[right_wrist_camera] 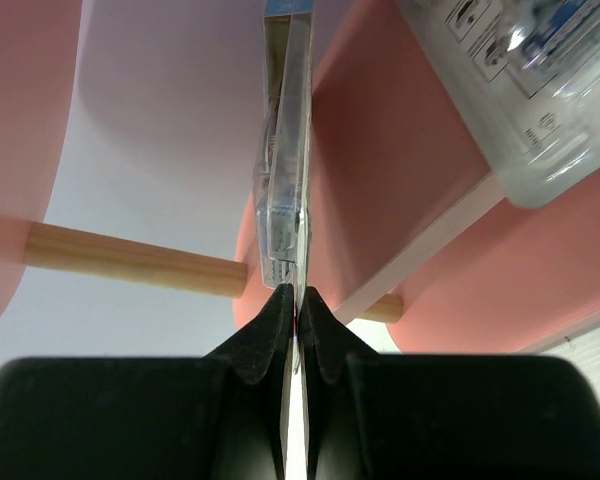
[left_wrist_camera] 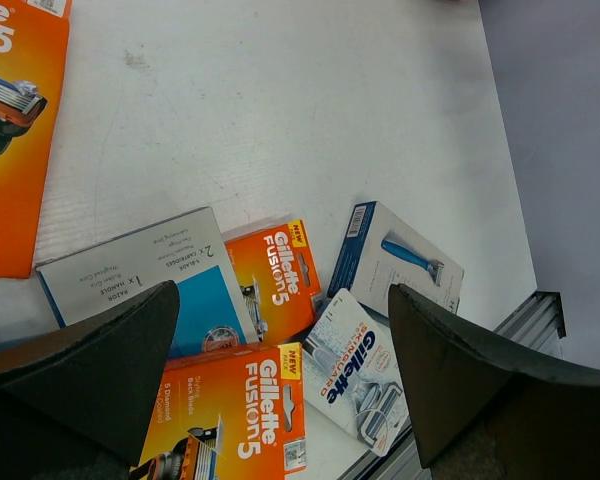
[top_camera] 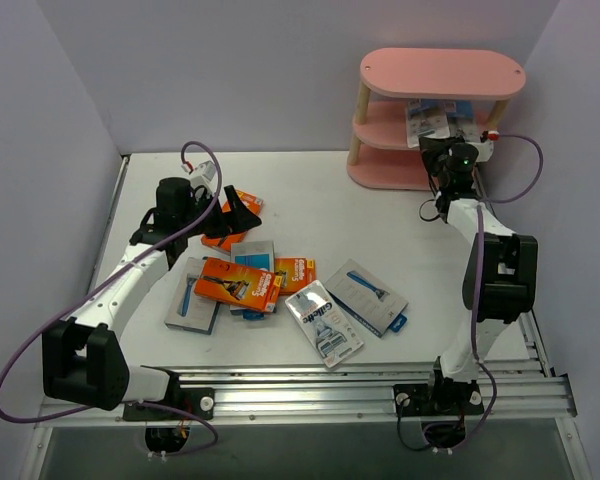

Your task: Place and organize the shaving razors onto the shelf

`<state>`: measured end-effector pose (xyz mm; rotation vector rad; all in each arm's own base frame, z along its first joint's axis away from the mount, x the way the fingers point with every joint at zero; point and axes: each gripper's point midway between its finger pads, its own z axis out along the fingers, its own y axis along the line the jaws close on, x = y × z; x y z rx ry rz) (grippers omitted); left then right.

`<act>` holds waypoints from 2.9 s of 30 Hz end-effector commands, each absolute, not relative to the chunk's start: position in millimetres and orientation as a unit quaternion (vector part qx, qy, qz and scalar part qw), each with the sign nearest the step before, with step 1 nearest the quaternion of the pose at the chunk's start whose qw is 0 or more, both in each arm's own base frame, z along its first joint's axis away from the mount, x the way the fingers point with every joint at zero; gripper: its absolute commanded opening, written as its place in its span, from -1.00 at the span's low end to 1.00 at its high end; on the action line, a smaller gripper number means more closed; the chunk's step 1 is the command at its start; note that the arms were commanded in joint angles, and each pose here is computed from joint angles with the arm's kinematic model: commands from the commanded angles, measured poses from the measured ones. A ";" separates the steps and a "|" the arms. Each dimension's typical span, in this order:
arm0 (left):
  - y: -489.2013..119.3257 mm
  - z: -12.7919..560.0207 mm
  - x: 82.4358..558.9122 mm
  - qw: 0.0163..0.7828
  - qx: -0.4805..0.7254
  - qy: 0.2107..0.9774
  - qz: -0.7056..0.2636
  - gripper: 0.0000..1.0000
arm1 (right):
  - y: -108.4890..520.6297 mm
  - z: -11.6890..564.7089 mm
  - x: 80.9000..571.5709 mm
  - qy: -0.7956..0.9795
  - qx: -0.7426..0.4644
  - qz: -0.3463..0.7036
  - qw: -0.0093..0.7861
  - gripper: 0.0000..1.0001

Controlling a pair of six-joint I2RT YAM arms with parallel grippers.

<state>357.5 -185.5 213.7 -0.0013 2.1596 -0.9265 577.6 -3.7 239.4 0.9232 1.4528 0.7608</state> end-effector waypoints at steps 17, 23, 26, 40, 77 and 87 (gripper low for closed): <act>-191.1 228.4 363.0 0.395 0.015 0.840 -0.372 0.88 | -23.0 249.4 592.1 0.609 0.395 0.349 0.592 -0.81; -191.5 227.4 363.5 0.393 0.015 0.840 -0.373 0.88 | -25.6 243.3 594.5 0.626 0.393 0.340 0.581 -0.08; -192.2 225.8 362.9 0.390 0.015 0.842 -0.373 0.88 | -28.7 244.5 591.6 0.628 0.394 0.336 0.580 0.00; -192.2 227.8 362.6 0.391 0.016 0.840 -0.375 0.88 | -43.3 267.8 580.9 0.640 0.385 0.322 0.581 0.20; -196.2 216.9 363.0 0.368 0.017 0.850 -0.377 0.88 | -47.1 248.1 606.2 0.666 0.392 0.314 0.552 -0.03; -196.4 213.7 363.3 0.361 0.017 0.853 -0.377 0.88 | -43.8 246.1 606.1 0.670 0.388 0.318 0.547 -0.04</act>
